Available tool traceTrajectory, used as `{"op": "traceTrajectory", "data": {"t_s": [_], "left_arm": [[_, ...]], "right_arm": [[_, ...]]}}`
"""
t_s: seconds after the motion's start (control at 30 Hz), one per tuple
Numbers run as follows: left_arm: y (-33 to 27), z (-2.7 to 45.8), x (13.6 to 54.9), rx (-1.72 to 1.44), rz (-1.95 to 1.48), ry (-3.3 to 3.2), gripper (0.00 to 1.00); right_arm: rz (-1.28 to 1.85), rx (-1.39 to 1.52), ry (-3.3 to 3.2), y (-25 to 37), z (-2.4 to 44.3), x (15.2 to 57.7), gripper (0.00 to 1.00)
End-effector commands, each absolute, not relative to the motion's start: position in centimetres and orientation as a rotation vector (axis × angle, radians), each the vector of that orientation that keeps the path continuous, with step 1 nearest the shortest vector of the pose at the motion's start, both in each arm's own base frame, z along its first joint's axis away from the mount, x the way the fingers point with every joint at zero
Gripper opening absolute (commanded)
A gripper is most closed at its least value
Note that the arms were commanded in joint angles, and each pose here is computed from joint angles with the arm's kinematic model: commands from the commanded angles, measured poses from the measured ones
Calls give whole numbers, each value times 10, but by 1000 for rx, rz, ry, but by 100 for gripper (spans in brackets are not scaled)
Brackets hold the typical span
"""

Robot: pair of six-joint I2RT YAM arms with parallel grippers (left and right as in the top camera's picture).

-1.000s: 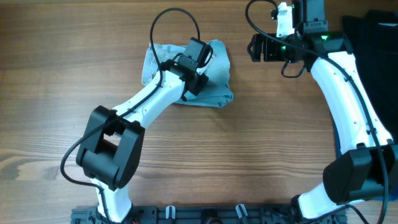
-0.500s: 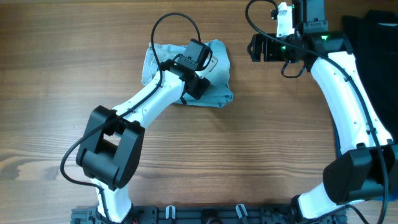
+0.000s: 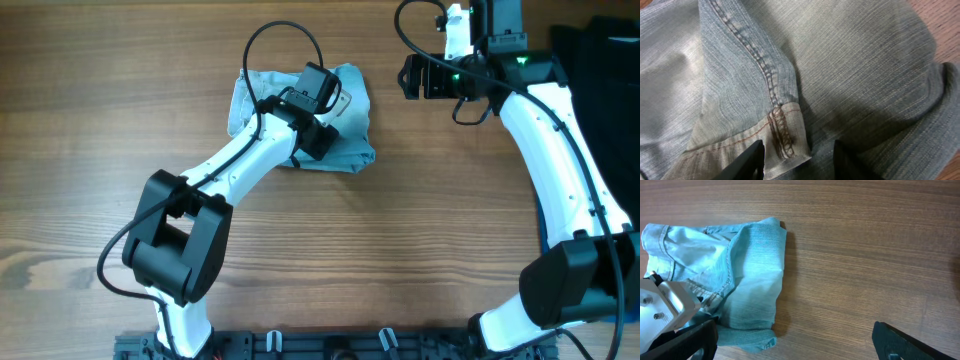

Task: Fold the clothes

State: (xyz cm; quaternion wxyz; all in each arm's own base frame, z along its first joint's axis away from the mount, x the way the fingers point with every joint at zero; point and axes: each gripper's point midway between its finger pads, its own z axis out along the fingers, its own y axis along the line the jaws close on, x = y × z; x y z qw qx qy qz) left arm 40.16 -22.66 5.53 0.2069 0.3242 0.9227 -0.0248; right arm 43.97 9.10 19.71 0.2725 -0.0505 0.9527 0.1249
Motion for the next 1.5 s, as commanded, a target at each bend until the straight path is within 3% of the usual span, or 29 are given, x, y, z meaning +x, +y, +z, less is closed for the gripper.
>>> {"op": "traceTrajectory", "data": {"t_s": [0.0,0.1,0.17,0.23,0.3,0.33,0.63,0.87,1.03,1.17,1.23,1.33,1.47], "left_arm": [[-230,43,396,926,-99,2595,44],[-229,28,395,936,-92,2624,48],[-228,27,398,930,-71,2619,42],[-222,30,408,902,3,2589,28],[-220,37,413,885,34,2568,7],[-219,42,415,877,40,2555,4],[-167,104,458,635,444,2371,4],[-109,115,493,429,452,2350,4],[-92,105,500,331,281,2404,4],[-76,111,514,238,268,2363,14],[-48,137,530,29,309,2258,70],[-39,183,525,-158,164,2176,68],[-79,209,490,-194,-212,2247,66]], "right_arm": [[318,-131,2550,88,202,440,100],[318,-131,2550,88,202,440,100],[318,-131,2550,88,202,440,100],[318,-131,2550,88,202,440,100],[318,-131,2550,88,202,440,100],[318,-131,2550,88,202,440,100],[318,-131,2550,88,202,440,100],[318,-130,2550,88,202,440,100],[318,-131,2550,88,202,440,100],[318,-131,2550,88,202,440,100],[318,-131,2550,88,202,440,100],[318,-131,2550,88,202,440,99],[318,-130,2550,88,202,440,100]]}}
